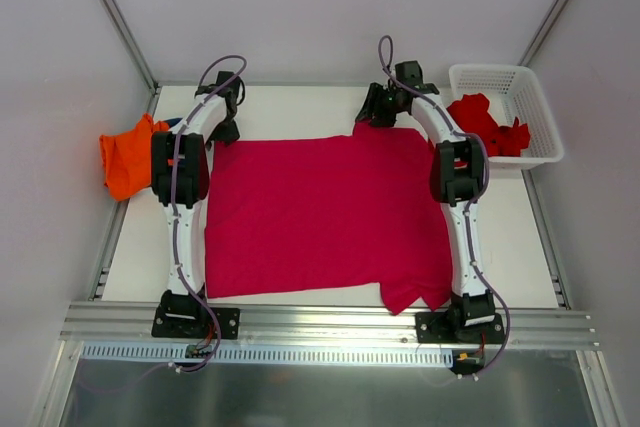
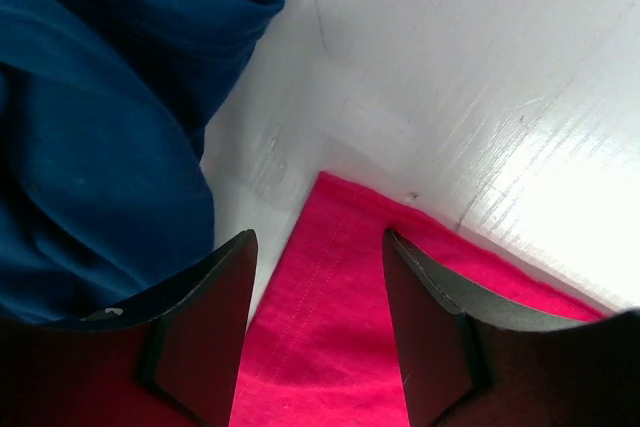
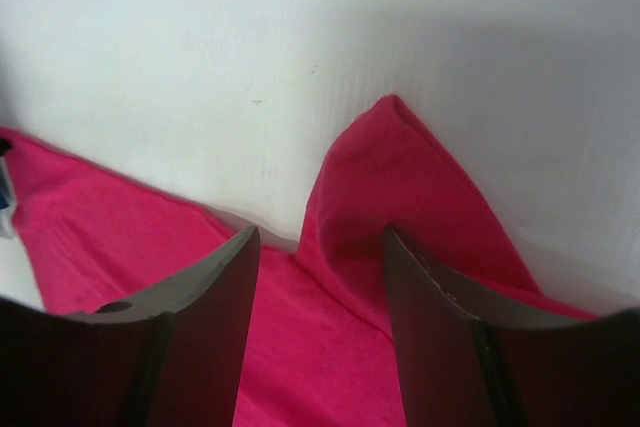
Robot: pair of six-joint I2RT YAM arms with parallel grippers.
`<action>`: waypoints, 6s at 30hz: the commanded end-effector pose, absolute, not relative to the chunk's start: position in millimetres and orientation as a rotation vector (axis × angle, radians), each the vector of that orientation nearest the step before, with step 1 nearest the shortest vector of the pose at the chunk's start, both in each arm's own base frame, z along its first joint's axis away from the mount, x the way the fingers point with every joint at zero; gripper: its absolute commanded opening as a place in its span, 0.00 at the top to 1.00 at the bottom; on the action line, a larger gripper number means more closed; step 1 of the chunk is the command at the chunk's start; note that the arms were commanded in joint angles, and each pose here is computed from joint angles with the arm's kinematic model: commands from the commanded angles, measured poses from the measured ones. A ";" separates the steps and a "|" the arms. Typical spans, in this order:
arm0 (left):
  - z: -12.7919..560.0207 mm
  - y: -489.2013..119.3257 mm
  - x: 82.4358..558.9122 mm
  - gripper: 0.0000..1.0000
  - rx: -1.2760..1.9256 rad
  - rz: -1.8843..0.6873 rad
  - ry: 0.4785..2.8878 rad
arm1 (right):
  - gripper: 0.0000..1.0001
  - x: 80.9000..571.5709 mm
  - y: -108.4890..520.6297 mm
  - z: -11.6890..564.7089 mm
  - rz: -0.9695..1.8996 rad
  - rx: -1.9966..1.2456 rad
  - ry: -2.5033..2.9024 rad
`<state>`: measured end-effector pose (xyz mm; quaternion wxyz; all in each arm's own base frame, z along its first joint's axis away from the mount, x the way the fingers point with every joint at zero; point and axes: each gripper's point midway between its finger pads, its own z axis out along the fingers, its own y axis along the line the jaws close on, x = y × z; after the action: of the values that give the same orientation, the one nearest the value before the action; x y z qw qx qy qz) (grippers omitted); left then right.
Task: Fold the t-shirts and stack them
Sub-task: Flatten the tshirt out, then fold the tshirt
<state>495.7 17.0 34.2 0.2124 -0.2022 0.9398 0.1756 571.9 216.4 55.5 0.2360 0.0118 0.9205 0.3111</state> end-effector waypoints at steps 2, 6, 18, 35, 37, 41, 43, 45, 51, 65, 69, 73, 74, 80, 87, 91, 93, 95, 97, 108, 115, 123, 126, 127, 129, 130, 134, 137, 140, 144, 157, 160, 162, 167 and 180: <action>40.5 11.7 504.6 0.46 -0.542 0.400 2.633 | 0.44 577.0 222.8 83.8 0.708 -0.101 2.458; 38.2 14.4 508.1 0.48 -0.566 0.350 2.645 | 0.44 569.5 232.6 83.9 0.700 -0.147 2.465; 23.0 17.9 512.3 0.49 -0.621 0.205 2.722 | 0.40 575.4 229.7 103.5 0.446 -0.257 2.396; -1.4 13.1 508.1 0.51 -0.651 0.017 2.844 | 0.37 573.0 205.5 69.4 0.003 -0.352 2.442; -2.5 12.5 507.8 0.55 -0.651 0.013 2.847 | 0.48 573.5 205.8 68.3 0.003 -0.350 2.443; -3.8 13.2 508.3 0.74 -0.659 0.001 2.849 | 0.75 572.2 205.6 63.8 0.002 -0.353 2.453; -4.2 14.4 507.7 0.86 -0.664 0.000 2.851 | 0.89 571.9 204.8 62.3 -0.003 -0.354 2.455; -3.5 15.7 507.5 1.00 -0.669 0.010 2.848 | 0.99 571.4 203.1 62.5 -0.013 -0.351 2.456; 0.3 21.8 504.7 1.00 -0.681 0.062 2.838 | 1.00 572.0 191.2 74.4 -0.088 -0.339 2.424; 86.7 3.7 496.3 1.00 -0.594 0.169 2.680 | 1.00 545.9 155.6 164.6 -0.196 -0.279 2.313; 99.5 -6.3 476.3 1.00 -0.570 0.197 2.678 | 1.00 525.1 148.4 171.0 -0.197 -0.266 2.332; 115.8 -12.0 455.4 1.00 -0.547 0.258 2.644 | 1.00 500.0 137.8 164.9 -0.216 -0.241 2.372; 110.4 -11.6 445.4 1.00 -0.551 0.283 2.660 | 1.00 493.4 137.6 164.1 -0.222 -0.243 2.379; 123.2 -8.0 413.0 1.00 -0.585 0.325 2.612 | 1.00 447.5 130.9 145.9 -0.289 -0.250 2.430; 129.4 -3.7 379.5 1.00 -0.619 0.369 2.572 | 1.00 401.2 126.1 136.6 -0.346 -0.223 2.441; 126.4 -4.8 369.8 1.00 -0.613 0.377 2.577 | 1.00 375.0 130.1 133.4 -0.372 -0.244 2.445; 122.4 -3.8 365.7 1.00 -0.610 0.395 2.584 | 1.00 367.6 129.8 138.6 -0.385 -0.238 2.428; 117.7 -5.6 361.5 1.00 -0.599 0.404 2.598 | 1.00 359.1 131.0 135.4 -0.393 -0.232 2.431; 112.8 -6.4 358.3 1.00 -0.585 0.419 2.613 | 1.00 352.5 128.4 136.4 -0.411 -0.225 2.433; 87.9 -3.6 340.7 1.00 -0.544 0.506 2.679 | 1.00 317.0 125.3 113.6 -0.493 -0.175 2.474; 84.0 6.5 328.9 0.28 -0.559 0.597 2.660 | 0.55 294.0 116.2 104.4 -0.599 -0.150 2.477; 137.8 0.4 335.8 0.17 -0.624 0.491 2.449 | 0.37 294.3 112.5 148.6 -0.517 -0.097 2.323; 144.2 -17.5 351.6 0.21 -0.560 0.438 2.457 | 0.37 314.2 124.7 160.4 -0.507 -0.115 2.295; 134.1 -21.8 356.5 0.22 -0.527 0.452 2.492 | 0.37 327.0 133.5 173.5 -0.485 -0.130 2.273; 129.0 -37.0 368.0 0.25 -0.498 0.402 2.522 | 0.37 344.6 141.6 165.4 -0.514 -0.156 2.290; 112.9 -41.8 371.7 0.27 -0.478 0.416 2.566 | 0.37 354.0 149.7 162.9 -0.480 -0.187 2.304; 88.8 -55.5 385.2 0.29 -0.426 0.400 2.643 | 0.39 402.9 166.8 160.5 -0.394 -0.152 2.338; 71.3 -61.3 388.9 0.29 -0.385 0.390 2.702 | 0.41 428.7 164.1 145.4 -0.413 -0.174 2.384; 57.4 -68.0 390.1 0.29 -0.350 0.363 2.753 | 0.43 440.7 150.4 125.0 -0.466 -0.161 2.449; 46.4 -70.1 389.3 0.30 -0.330 0.363 2.786 | 0.47 439.3 128.0 102.1 -0.512 -0.137 2.529; 34.8 -69.9 379.4 0.31 -0.327 0.373 2.824 | 0.99 394.7 79.6 88.5 -0.618 -0.077 2.633; 34.2 -68.9 377.3 0.31 -0.325 0.374 2.828 | 1.00 378.1 67.7 93.2 -0.677 -0.046 2.626; 33.2 -67.6 374.9 0.31 -0.324 0.382 2.832 | 1.00 367.6 59.9 100.9 -0.706 -0.032 2.625; 31.4 -68.0 370.2 0.32 -0.323 0.378 2.840 | 0.99 333.3 40.1 103.5 -0.825 -0.023 2.681; 31.0 -65.1 363.4 0.33 -0.307 0.391 2.845 | 0.27 294.5 -1.1 109.0 -1.213 0.017 2.658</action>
<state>373.0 -66.2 25.8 0.1331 -0.1163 0.9753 0.1322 302.7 13.3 90.8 0.1163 -0.0009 0.9238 -0.3649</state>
